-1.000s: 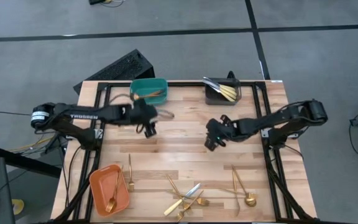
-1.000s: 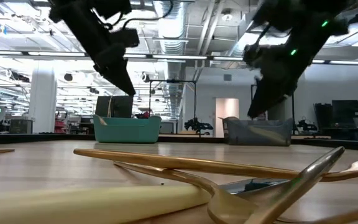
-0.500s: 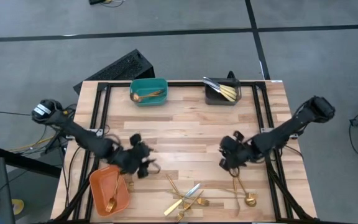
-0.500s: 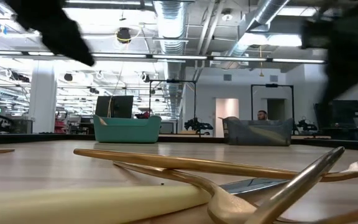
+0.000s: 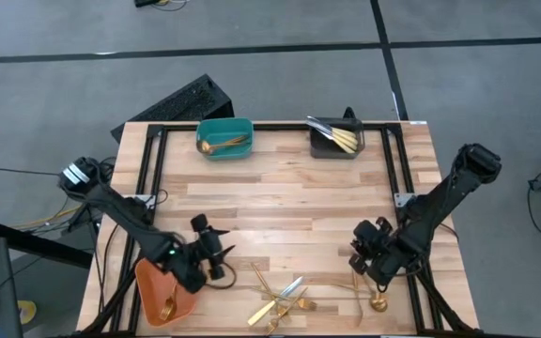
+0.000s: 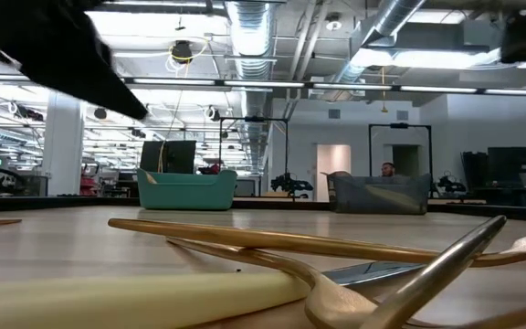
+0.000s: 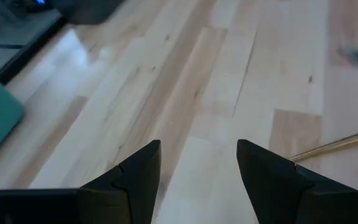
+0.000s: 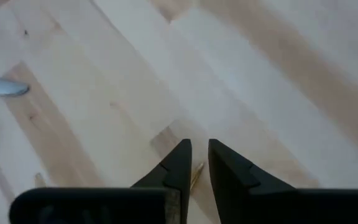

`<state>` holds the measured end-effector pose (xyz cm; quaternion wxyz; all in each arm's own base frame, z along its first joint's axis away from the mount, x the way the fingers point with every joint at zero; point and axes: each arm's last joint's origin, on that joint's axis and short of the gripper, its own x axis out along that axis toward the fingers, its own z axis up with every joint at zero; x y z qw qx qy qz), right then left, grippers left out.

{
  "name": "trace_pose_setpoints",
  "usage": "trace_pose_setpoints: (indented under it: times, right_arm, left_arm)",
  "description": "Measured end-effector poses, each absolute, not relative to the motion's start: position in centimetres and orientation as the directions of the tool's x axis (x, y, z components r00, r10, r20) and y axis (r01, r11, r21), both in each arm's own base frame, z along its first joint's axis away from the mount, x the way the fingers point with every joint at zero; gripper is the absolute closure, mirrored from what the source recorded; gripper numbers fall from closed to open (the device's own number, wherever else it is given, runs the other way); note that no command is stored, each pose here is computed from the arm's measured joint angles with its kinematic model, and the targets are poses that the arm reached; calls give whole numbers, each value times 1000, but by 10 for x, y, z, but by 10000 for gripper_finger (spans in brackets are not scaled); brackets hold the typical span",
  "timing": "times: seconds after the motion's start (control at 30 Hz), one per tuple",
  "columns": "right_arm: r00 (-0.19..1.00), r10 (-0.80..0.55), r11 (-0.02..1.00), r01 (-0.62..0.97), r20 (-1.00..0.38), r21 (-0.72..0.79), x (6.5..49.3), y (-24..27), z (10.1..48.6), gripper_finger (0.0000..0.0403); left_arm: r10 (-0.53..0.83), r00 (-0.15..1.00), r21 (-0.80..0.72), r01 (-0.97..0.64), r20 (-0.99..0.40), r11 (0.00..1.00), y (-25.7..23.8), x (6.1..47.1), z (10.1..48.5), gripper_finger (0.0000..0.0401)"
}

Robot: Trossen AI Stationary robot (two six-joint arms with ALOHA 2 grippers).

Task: Sort silverware by color (type)
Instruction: Put the gold spoon into the green bin

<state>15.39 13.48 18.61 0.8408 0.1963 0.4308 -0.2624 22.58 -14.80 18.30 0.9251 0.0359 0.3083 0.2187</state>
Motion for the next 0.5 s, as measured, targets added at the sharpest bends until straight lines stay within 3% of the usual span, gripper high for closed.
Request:
trace_pose_setpoints:
  times: [0.17, 0.33, 0.5]
  right_arm:
    - [534, -370, 867, 491, -761, -77, 167, 122, 190, 312]
    - [451, -367, 751, 659, -814, 26, 186, 102, 205, 311]
    - [411, -289, 751, 657, -865, 61, 187, 103, 206, 311]
  left_arm:
    - [442, 674, 303, -322, -592, 897, -124, 249, 177, 202]
    - [432, 660, 256, -351, -615, 901, -104, 263, 179, 202]
    - [396, 710, 190, -354, -583, 916, -100, 273, 184, 202]
